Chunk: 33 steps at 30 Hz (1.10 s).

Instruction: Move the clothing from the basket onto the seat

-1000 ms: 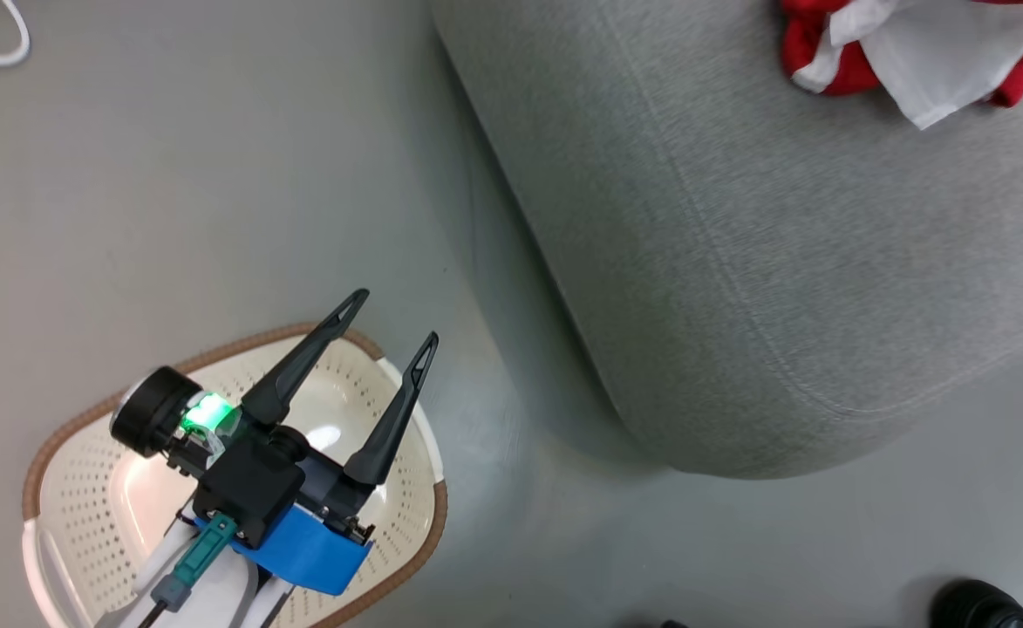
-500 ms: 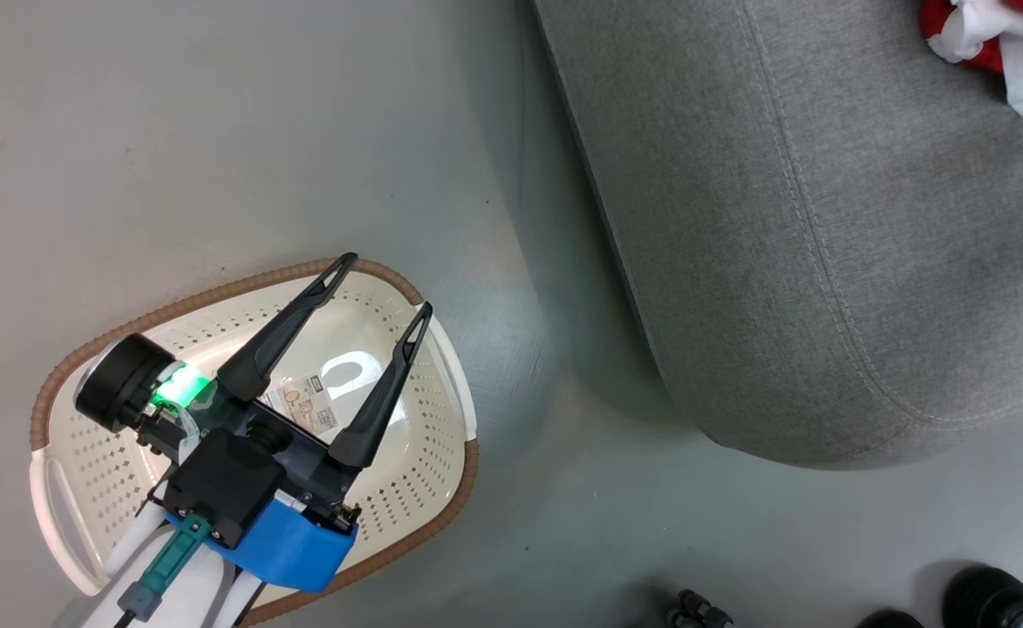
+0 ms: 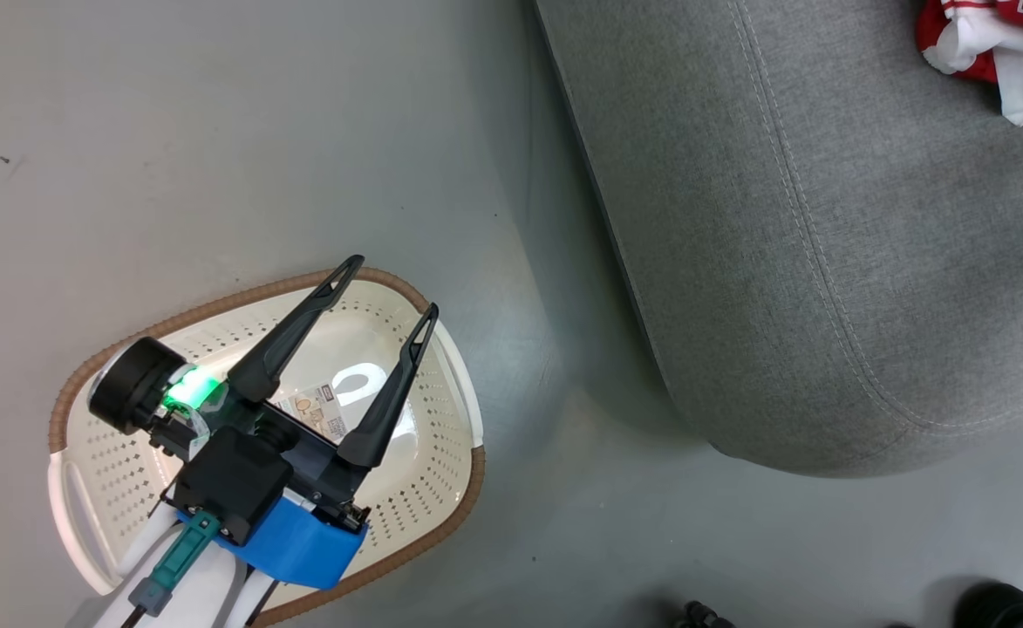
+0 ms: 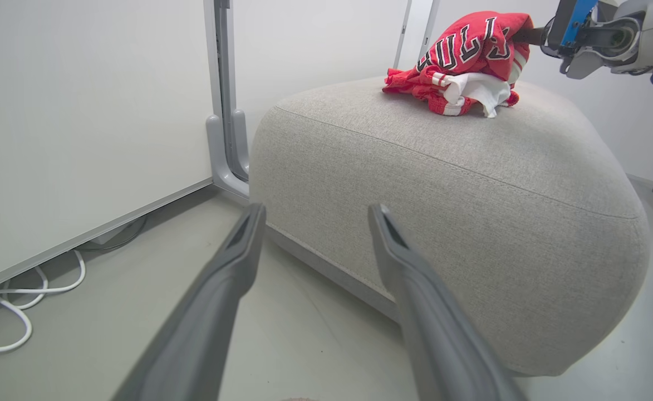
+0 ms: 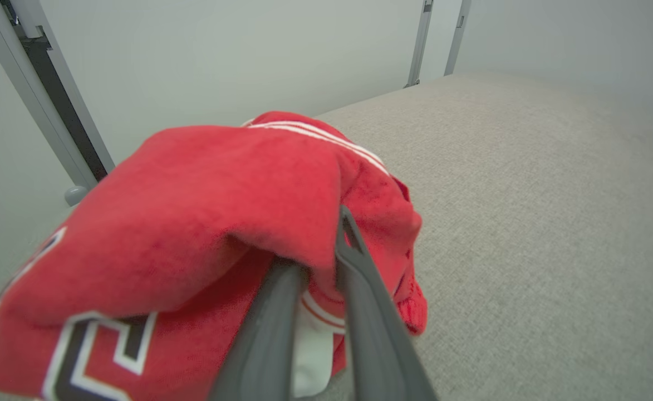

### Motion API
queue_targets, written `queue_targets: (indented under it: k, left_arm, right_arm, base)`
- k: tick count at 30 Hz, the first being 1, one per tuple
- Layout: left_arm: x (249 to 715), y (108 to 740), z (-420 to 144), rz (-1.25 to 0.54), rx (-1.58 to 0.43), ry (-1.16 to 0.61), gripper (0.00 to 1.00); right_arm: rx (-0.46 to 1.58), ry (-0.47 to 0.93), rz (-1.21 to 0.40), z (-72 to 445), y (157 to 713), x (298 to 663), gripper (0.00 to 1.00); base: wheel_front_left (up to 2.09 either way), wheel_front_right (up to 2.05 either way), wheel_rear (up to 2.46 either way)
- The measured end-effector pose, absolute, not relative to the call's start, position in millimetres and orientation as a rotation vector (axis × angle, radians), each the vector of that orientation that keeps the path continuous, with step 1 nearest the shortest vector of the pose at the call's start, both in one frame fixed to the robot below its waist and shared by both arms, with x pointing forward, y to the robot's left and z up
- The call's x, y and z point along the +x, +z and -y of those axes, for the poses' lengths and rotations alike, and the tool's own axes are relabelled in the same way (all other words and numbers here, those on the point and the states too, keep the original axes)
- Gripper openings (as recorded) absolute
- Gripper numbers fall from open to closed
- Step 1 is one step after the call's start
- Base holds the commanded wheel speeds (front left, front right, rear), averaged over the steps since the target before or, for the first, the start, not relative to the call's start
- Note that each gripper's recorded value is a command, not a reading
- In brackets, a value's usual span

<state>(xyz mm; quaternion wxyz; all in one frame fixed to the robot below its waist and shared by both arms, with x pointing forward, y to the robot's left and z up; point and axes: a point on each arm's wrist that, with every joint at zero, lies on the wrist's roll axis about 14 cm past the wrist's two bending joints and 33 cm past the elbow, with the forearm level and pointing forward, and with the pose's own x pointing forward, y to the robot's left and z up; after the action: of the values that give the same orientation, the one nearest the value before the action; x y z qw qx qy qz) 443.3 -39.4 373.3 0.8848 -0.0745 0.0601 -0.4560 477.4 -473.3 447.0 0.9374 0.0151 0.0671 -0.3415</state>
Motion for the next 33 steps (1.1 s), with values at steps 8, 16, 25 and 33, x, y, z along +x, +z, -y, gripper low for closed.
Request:
queue_targets:
  k: [8, 16, 25, 33]
  left_arm:
    - [440.3, 382.6, 38.4, -0.120, -0.159, -0.927, 1.00]
    - [436.6, 408.5, 39.6, -0.091, -0.179, -0.887, 1.00]
    - [424.9, 441.2, 28.3, -0.060, -0.190, -0.802, 1.00]
    - [405.7, 467.0, 3.2, -0.038, -0.193, -0.679, 1.00]
  right_arm:
    - [0.028, -0.675, -0.160, 467.9, 446.3, 473.8, 1.00]
    - [-0.005, -0.629, -0.186, 457.4, 448.9, 459.1, 1.00]
    - [-0.029, -0.557, -0.194, 439.1, 459.6, 442.6, 1.00]
    - [0.019, -0.484, -0.137, 405.7, 473.0, 419.9, 1.00]
  base:
    - [0.00, 0.00, 0.00]
    - [0.00, 0.00, 0.00]
    - [0.00, 0.00, 0.00]
    - [0.00, 0.00, 0.00]
